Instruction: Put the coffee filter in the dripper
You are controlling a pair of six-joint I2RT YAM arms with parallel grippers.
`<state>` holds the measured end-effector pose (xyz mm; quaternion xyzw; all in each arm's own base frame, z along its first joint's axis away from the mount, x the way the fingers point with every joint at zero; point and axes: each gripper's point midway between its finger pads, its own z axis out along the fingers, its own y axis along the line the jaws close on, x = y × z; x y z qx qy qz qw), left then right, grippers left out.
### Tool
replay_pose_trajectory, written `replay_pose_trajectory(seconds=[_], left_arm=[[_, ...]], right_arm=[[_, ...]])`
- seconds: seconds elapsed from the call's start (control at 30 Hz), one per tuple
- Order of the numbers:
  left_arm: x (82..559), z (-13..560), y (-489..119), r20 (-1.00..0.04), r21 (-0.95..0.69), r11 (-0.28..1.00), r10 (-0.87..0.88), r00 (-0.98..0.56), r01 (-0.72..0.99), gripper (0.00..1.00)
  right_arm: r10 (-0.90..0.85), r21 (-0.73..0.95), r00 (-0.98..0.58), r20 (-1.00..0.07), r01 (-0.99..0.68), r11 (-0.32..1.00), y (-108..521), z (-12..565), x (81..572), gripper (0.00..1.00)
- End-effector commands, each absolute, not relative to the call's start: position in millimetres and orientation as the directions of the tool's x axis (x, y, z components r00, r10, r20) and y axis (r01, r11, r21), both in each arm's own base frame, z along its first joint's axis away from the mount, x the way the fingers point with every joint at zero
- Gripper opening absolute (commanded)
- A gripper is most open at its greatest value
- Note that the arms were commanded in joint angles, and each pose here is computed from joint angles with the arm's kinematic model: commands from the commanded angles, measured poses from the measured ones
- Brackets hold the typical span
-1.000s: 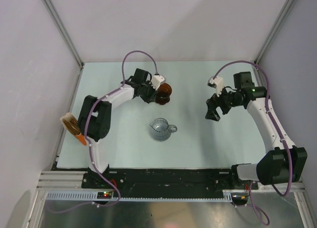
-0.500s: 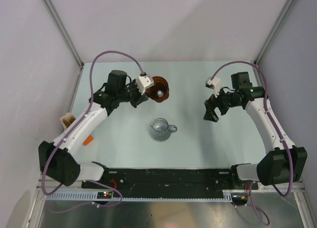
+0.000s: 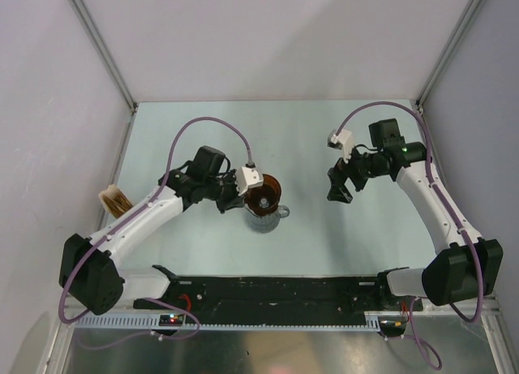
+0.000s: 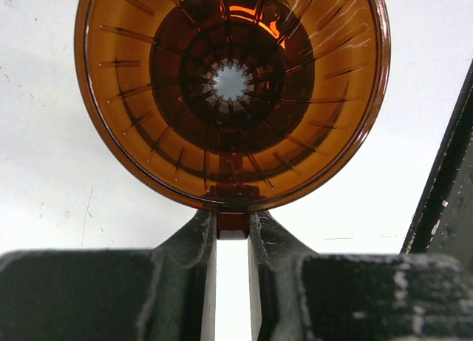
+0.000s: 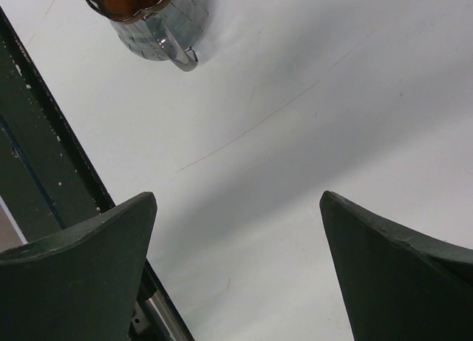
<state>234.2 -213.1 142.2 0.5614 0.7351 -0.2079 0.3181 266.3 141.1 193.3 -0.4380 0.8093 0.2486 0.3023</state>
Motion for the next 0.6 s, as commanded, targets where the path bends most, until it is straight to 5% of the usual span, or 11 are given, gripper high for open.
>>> replay_pose_trajectory(seconds=[0.0, 0.57], left_arm=[[237.7, 152.9, -215.0, -0.714, 0.111, 0.252, 0.693, -0.099, 0.961, 0.00], [213.1, 189.8, -218.6, -0.763, 0.078, 0.236, 0.639, -0.094, 0.969, 0.00]], right_arm=[[-0.567, 0.124, -0.404, -0.718, -0.875, 0.467, 146.4, 194.3, 267.0, 0.99], [-0.582, 0.119, -0.401, -0.707, -0.879, 0.462, 143.8, 193.5, 261.9, 1.00]])
